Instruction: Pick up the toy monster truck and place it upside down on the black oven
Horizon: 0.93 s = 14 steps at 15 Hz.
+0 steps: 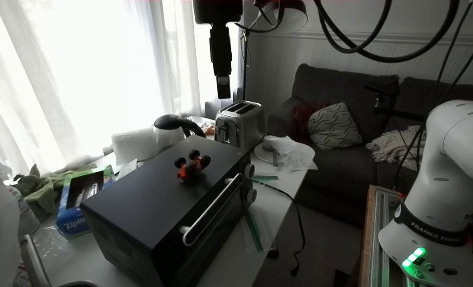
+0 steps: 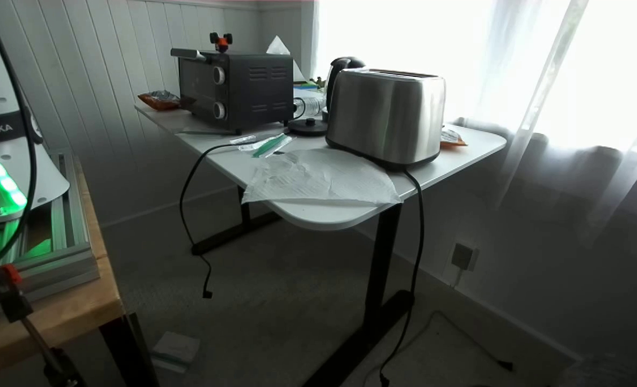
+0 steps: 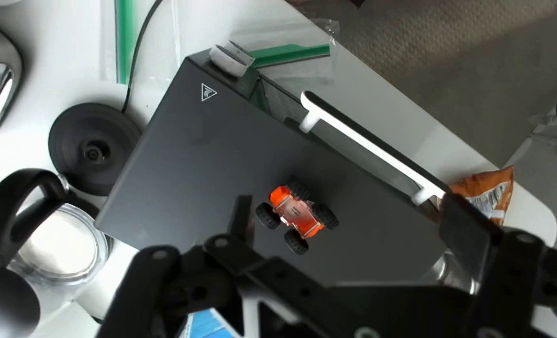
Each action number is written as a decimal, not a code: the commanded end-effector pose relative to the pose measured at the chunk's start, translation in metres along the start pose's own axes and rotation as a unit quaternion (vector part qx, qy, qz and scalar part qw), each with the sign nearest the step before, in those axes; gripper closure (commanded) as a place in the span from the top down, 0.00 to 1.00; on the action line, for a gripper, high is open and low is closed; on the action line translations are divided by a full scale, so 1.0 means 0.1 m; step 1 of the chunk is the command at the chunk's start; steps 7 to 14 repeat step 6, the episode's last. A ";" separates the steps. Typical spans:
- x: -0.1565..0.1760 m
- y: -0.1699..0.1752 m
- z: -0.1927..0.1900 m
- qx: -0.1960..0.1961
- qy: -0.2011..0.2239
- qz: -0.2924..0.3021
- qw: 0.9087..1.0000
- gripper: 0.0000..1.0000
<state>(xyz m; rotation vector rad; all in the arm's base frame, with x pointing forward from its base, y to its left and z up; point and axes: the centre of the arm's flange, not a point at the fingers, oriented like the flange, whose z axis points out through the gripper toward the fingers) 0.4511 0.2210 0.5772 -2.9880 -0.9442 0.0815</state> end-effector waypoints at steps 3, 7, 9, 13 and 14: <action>-0.01 0.00 -0.05 0.013 0.007 0.046 0.999 1.00; -0.02 0.02 -0.07 0.016 0.009 0.056 0.998 1.00; -0.02 0.02 -0.07 0.016 0.009 0.056 0.998 1.00; -0.02 0.02 -0.07 0.016 0.009 0.056 0.998 1.00; -0.02 0.02 -0.07 0.016 0.009 0.056 0.998 1.00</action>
